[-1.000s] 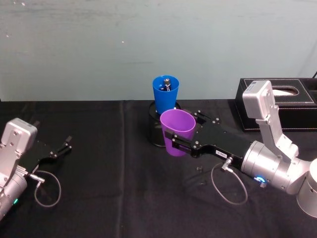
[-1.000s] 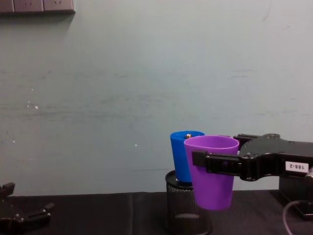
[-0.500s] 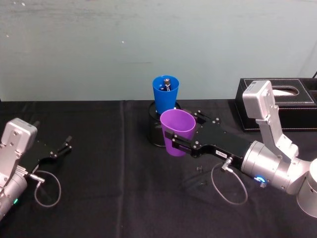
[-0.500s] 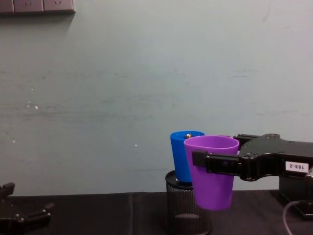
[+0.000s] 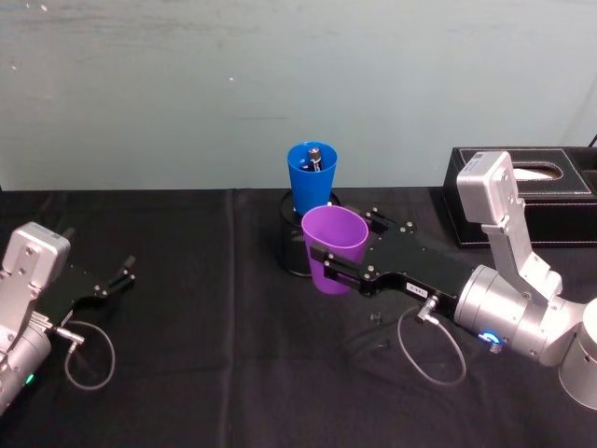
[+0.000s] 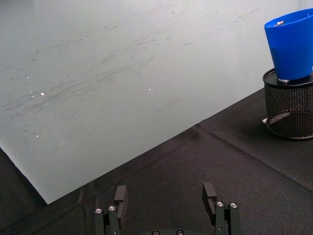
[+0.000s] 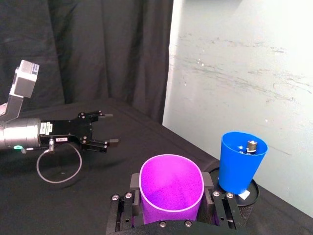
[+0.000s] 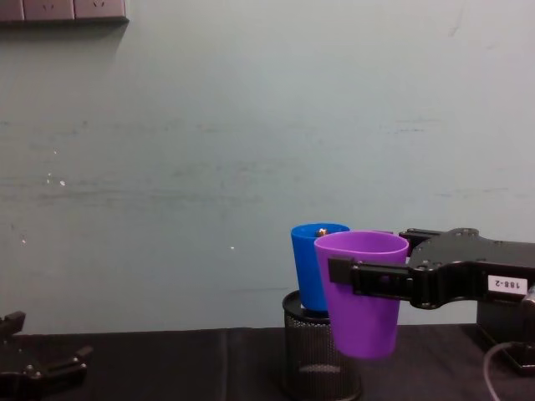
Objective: Pick up one cup with a gripper and tap it against the other cup.
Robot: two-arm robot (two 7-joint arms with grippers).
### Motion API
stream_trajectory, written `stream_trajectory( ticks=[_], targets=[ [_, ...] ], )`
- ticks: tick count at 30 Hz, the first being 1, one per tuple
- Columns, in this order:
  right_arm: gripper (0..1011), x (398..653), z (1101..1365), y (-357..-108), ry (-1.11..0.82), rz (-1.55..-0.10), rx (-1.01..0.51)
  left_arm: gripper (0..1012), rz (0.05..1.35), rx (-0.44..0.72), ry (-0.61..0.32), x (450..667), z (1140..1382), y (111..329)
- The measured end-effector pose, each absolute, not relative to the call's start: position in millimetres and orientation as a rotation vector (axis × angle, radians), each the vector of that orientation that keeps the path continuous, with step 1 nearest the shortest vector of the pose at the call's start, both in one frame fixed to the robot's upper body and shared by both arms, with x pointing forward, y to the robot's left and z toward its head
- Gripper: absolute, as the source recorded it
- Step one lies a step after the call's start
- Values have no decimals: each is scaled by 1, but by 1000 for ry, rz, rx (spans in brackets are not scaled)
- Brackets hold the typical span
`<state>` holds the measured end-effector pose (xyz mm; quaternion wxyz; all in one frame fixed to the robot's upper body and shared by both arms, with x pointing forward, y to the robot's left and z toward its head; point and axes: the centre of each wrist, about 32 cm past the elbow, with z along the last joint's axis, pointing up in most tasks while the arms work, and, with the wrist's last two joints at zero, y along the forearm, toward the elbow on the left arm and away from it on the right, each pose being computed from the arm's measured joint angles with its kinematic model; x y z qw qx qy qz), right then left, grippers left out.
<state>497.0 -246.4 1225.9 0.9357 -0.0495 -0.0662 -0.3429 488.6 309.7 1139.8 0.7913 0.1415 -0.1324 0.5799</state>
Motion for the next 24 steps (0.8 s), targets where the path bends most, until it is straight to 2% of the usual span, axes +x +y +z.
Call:
stream_trajectory(
  ticks=[24],
  targets=[
    [726,497,1226,-246,-135,-701,-101,1000,1248,305,-285,489,1140,310]
  ],
)
